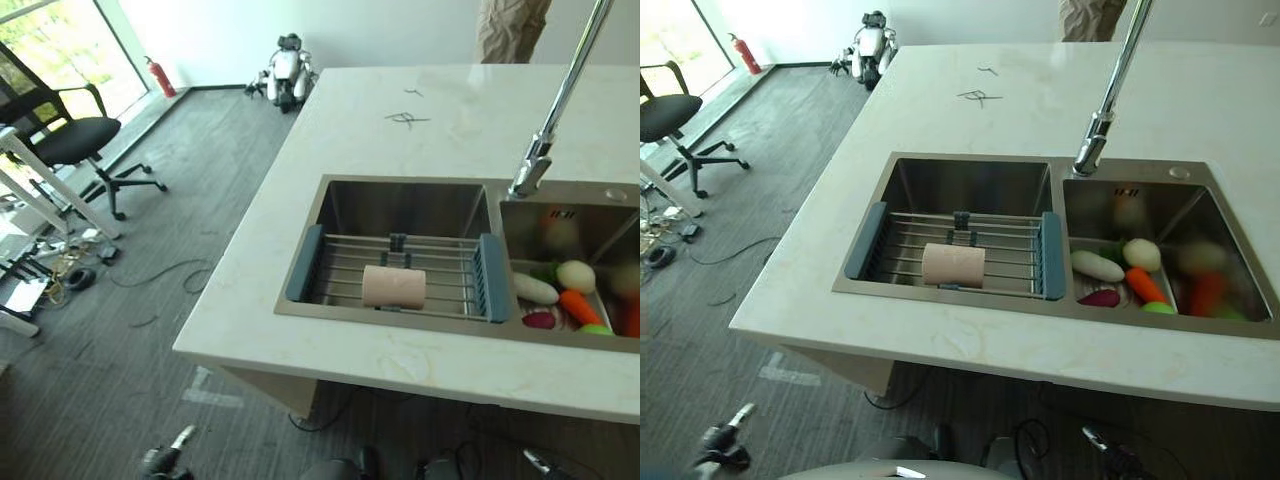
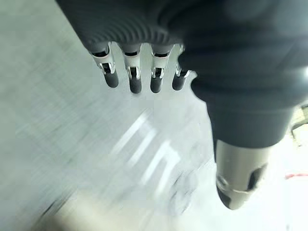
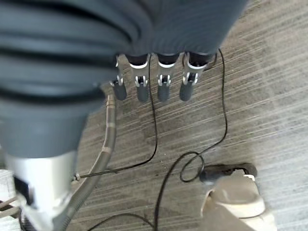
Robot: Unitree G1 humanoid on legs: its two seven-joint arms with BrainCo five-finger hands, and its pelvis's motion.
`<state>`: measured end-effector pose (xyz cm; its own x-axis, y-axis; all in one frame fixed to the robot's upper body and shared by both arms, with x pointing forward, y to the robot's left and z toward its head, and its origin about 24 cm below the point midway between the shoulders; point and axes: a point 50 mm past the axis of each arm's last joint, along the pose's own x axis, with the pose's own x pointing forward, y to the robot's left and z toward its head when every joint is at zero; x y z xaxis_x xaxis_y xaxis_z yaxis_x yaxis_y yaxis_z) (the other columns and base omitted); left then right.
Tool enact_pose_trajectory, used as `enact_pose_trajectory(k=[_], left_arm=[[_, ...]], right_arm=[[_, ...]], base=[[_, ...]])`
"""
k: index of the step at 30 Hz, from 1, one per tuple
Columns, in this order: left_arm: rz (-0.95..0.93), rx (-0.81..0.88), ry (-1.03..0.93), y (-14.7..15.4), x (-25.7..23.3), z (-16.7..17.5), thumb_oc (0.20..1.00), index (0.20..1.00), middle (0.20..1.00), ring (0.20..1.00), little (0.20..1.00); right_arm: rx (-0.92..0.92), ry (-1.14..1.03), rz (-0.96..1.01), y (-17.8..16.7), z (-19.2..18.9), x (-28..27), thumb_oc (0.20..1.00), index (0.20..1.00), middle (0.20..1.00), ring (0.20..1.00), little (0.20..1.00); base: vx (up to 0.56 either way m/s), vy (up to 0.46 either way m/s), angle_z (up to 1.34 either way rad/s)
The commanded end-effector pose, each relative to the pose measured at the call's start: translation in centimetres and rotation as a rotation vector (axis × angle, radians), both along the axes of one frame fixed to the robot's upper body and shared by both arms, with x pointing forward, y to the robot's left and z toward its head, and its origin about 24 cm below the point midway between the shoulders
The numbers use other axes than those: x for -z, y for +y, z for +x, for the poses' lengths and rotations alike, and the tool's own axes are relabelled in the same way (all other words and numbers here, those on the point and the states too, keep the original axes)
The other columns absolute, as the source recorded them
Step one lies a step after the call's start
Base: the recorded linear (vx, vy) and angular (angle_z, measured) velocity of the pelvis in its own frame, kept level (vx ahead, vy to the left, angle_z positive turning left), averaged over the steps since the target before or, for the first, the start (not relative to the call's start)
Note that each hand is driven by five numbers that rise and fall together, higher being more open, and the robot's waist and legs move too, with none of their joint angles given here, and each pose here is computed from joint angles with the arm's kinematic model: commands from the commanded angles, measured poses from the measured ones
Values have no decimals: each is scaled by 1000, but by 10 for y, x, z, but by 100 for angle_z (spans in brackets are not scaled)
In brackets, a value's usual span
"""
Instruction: Place the dishes in the dishwasher.
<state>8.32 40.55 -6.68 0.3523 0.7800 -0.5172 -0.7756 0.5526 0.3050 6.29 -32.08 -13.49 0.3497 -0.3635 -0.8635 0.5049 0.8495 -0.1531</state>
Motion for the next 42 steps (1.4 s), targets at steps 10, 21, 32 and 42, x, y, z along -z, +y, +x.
enact_pose_trajectory(k=[10, 21, 32, 42], left_arm=[[1003, 183, -454, 63, -248, 69, 1000, 1000, 1000, 1000, 1000], [759, 1264, -956, -117, -332, 183, 1000, 1000, 1000, 1000, 1000], [507, 1744, -551, -196, -273, 221, 1000, 1000, 1000, 1000, 1000], [619, 2011, -195, -214, -247, 218, 1000, 1000, 1000, 1000, 1000]], right_arm=[[90, -50, 64, 22, -9, 10, 1000, 1000, 1000, 1000, 1000], [28, 1, 129, 39, -15, 18, 1000, 1000, 1000, 1000, 1000], [8, 25, 140, 47, -12, 21, 1000, 1000, 1000, 1000, 1000], [15, -17, 126, 37, -6, 16, 1000, 1000, 1000, 1000, 1000]], base=[[2, -71, 8], [46, -68, -13], [24, -16, -18], [3, 8, -4]])
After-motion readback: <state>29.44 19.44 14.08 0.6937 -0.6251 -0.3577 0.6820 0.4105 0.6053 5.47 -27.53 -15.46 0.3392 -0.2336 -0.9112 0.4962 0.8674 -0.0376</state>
